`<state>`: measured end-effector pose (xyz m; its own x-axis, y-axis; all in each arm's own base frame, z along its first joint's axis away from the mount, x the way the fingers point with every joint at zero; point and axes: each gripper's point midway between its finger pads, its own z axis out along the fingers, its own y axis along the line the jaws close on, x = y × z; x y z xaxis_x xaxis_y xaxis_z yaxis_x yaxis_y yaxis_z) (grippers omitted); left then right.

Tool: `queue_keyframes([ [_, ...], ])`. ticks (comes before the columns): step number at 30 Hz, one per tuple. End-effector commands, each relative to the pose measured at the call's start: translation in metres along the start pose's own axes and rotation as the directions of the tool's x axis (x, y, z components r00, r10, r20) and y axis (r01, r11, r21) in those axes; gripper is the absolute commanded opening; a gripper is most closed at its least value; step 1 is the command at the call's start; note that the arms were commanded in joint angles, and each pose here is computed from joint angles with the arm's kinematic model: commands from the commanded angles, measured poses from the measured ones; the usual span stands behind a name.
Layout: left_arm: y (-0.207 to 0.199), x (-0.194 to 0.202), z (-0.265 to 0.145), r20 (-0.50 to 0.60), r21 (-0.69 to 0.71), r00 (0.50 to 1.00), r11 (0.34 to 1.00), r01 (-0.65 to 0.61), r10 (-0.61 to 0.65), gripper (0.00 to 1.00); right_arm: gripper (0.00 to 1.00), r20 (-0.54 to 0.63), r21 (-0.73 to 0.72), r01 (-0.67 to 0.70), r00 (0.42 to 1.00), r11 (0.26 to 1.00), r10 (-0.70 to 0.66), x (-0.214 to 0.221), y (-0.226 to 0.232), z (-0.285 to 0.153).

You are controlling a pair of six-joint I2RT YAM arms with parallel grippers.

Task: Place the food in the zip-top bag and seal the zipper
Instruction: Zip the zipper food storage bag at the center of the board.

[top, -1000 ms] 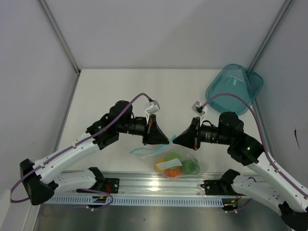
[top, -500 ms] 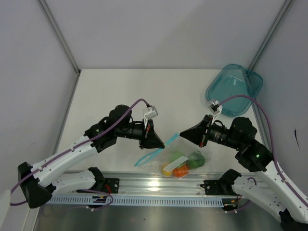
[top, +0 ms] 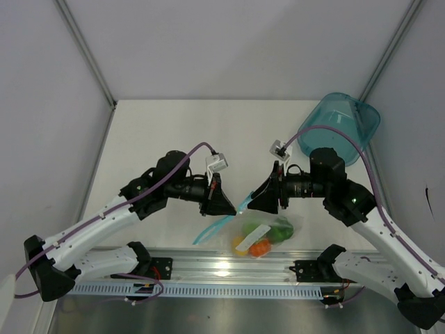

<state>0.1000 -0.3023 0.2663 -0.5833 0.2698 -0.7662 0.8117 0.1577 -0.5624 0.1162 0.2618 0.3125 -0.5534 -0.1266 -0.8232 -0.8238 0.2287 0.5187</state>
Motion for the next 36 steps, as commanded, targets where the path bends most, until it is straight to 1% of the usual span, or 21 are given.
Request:
queue_keyframes([
  [1,-0.017,-0.029,-0.010,0.055,0.025,0.995,0.997,-0.080,0.078,0.01,0.54,-0.044,-0.083,0.060,0.997,0.995,-0.064,-0.002,0.015,-0.003],
  [7,-0.021,-0.034,-0.012,0.060,0.027,0.994,0.996,-0.088,0.086,0.00,0.56,0.009,-0.007,0.125,0.992,0.992,-0.125,-0.024,0.017,-0.015],
  [12,-0.024,-0.038,-0.014,0.055,0.028,0.994,0.995,-0.099,0.098,0.01,0.62,0.038,0.145,0.109,0.993,0.983,-0.116,-0.039,-0.002,-0.025],
  [15,-0.020,-0.035,-0.014,0.038,0.010,0.995,0.995,-0.096,0.096,0.01,0.74,0.067,0.250,0.080,0.993,0.965,-0.100,-0.044,-0.019,-0.032],
  [16,-0.022,-0.038,-0.015,0.038,0.010,0.994,0.995,-0.099,0.099,0.01,0.87,0.070,0.272,0.065,0.994,0.960,-0.087,-0.043,-0.022,-0.034],
  [17,-0.021,-0.035,-0.014,0.020,0.010,0.996,0.996,-0.087,0.087,0.00,0.94,0.084,0.309,0.057,0.993,0.949,-0.087,-0.044,-0.027,-0.038],
  [18,-0.023,-0.037,-0.015,0.018,0.018,0.996,0.995,-0.093,0.093,0.01,0.99,0.091,0.324,0.051,0.992,0.945,-0.085,-0.043,-0.029,-0.040],
  [19,-0.024,-0.038,-0.015,0.012,0.022,0.996,0.995,-0.092,0.092,0.01,0.99,0.093,0.328,0.048,0.992,0.944,-0.082,-0.041,-0.030,-0.041],
  [22,-0.025,-0.037,-0.014,-0.011,0.029,0.996,0.996,-0.087,0.088,0.01,0.99,0.080,0.301,0.058,0.993,0.952,-0.086,-0.032,-0.026,-0.041],
  [25,-0.026,-0.037,-0.013,-0.024,0.038,0.996,0.996,-0.082,0.083,0.01,0.99,0.037,0.191,0.056,0.997,0.980,-0.064,-0.019,-0.013,-0.033],
  [30,-0.025,-0.032,-0.009,-0.027,0.048,0.998,0.997,-0.059,0.061,0.00,0.99,-0.030,0.127,0.009,1.000,0.992,-0.005,-0.001,-0.017,-0.020],
  [36,-0.027,-0.032,-0.009,-0.027,0.062,0.998,0.996,-0.059,0.061,0.01,0.99,-0.031,0.016,0.012,0.999,1.000,-0.012,-0.001,-0.006,-0.011],
])
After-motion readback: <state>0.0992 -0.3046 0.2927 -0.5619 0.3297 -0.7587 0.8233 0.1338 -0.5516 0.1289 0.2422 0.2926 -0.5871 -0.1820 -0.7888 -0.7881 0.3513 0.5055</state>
